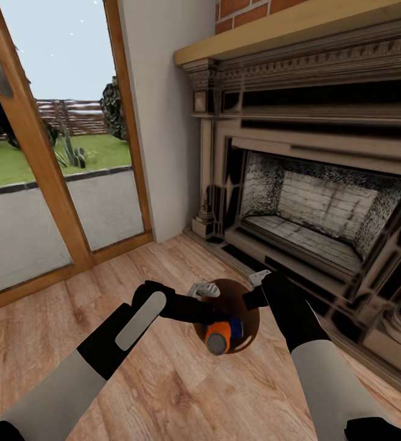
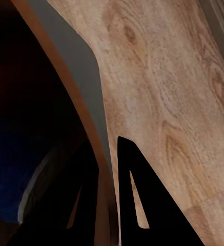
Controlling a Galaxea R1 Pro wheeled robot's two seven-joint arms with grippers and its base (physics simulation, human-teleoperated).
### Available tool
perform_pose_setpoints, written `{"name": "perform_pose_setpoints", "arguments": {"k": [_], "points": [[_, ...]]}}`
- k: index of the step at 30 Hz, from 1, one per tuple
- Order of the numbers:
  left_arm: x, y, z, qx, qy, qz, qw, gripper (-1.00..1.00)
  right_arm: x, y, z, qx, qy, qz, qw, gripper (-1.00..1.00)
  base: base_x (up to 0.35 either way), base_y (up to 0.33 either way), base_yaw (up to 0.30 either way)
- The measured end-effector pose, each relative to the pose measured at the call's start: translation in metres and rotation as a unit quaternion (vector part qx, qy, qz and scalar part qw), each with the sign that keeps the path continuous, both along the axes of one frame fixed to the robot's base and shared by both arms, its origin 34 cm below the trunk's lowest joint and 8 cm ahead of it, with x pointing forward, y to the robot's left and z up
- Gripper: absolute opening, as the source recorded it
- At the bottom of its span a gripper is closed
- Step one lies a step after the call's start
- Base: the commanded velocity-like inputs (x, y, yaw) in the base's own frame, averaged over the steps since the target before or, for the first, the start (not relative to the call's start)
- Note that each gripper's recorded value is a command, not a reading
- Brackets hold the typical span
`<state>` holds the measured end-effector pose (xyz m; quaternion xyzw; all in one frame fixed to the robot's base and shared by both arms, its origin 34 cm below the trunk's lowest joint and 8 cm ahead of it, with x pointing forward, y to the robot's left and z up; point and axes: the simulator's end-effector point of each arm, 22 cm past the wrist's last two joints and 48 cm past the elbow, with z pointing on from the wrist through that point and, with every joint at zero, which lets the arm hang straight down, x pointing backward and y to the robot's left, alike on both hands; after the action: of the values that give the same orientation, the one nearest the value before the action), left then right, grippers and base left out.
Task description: Put the three can of soda from the living room inside the tash can in the kitchen.
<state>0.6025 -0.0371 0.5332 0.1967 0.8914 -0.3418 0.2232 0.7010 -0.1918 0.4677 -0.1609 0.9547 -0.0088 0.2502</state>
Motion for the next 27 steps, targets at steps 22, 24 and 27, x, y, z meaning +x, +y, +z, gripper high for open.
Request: {"name": "perform_pose_setpoints", "arguments": {"k": [22, 24, 27], "points": [[0.003, 0.127, 0.028, -0.035, -0.074, -0.002, 0.9967, 1.00, -0.002, -0.001, -0.004, 0.001, 0.006, 0.000, 1.0000, -1.00, 0.000, 0.000, 0.000], [0.006, 0.133, 0.019, -0.044, -0.080, 0.016, 0.9957, 1.00, -0.002, -0.002, -0.005, 0.001, 0.007, -0.001, 1.0000, -1.00, 0.000, 0.000, 0.000], [0.014, 0.147, 0.003, -0.056, -0.098, 0.053, 0.9923, 1.00, -0.002, -0.006, -0.006, -0.002, 0.008, -0.003, 1.0000, -1.00, 0.000, 0.000, 0.000]]}}
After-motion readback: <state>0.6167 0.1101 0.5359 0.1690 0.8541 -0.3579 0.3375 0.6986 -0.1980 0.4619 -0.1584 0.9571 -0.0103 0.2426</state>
